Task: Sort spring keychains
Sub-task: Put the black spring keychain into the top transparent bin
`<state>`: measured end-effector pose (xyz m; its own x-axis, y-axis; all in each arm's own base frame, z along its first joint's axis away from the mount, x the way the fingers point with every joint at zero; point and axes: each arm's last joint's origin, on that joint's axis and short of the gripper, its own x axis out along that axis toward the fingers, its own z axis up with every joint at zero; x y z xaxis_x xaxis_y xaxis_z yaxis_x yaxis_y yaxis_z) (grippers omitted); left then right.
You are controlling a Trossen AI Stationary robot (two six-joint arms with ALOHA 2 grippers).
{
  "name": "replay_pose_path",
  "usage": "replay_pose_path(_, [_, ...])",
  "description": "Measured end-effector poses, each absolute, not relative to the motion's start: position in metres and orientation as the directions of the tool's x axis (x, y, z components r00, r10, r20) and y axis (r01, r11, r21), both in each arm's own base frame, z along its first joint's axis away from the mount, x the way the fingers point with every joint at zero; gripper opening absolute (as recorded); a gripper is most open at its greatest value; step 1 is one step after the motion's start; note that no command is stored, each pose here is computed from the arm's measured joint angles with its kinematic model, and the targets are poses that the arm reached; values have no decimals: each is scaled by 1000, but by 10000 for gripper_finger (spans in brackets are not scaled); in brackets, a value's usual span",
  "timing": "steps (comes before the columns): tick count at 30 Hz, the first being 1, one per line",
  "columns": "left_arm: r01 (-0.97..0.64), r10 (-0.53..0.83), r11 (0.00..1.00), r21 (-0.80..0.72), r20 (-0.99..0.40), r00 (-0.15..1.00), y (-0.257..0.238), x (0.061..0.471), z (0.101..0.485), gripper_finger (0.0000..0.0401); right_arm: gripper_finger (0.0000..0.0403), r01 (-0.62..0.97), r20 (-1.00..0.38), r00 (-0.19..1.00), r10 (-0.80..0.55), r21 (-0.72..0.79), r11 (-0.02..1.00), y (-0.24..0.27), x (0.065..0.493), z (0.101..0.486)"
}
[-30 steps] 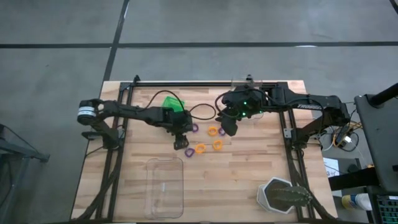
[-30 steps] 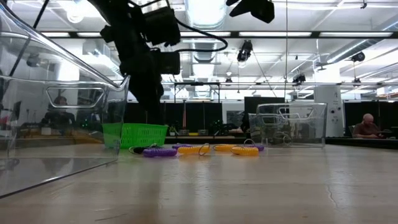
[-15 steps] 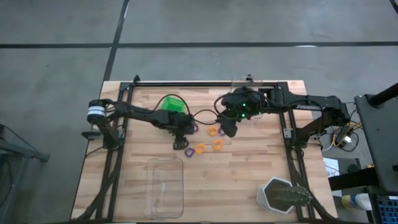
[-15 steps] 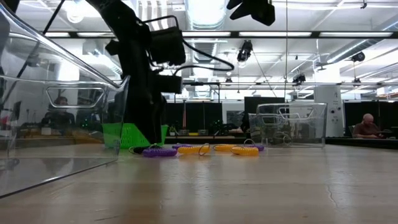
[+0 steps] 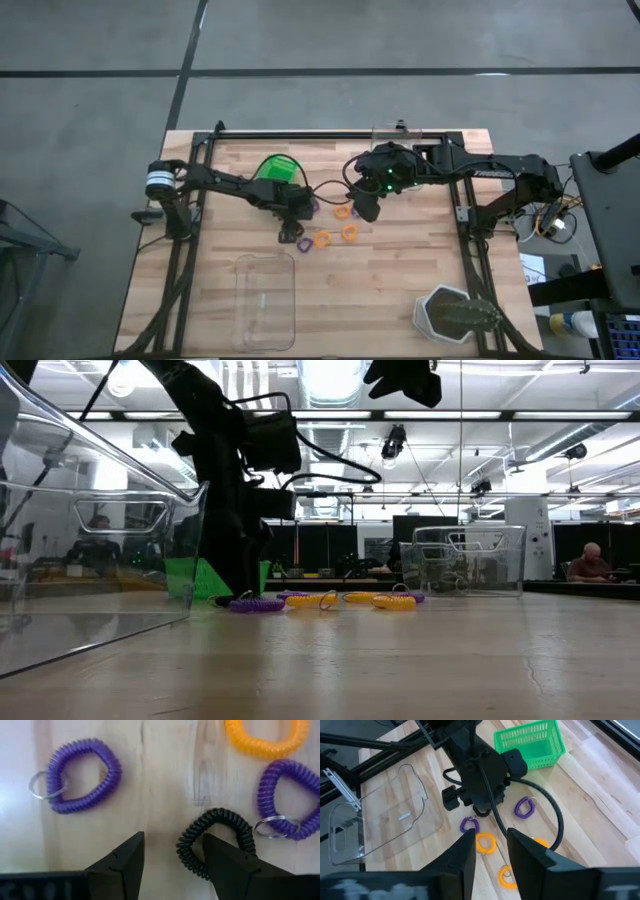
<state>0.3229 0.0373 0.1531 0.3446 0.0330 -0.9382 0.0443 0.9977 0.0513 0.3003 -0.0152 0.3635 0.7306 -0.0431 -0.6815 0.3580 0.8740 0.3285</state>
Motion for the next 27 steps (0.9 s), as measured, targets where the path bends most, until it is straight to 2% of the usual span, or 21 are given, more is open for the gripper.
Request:
replay_pose_path(6, [60,27,997,50,-944,329,37,325,147,147,100,357,-680,732,-44,327,875,-15,300,364])
replay_pose_path(13, [29,40,998,53,-938,344,38,326,153,20,100,359,-679,732,-48,326,875,-15,300,364])
replay_pose_path(27, [-40,57,998,43,-887,459,40,340,213,3,84,365,-680,732,-44,337,868,-15,300,364])
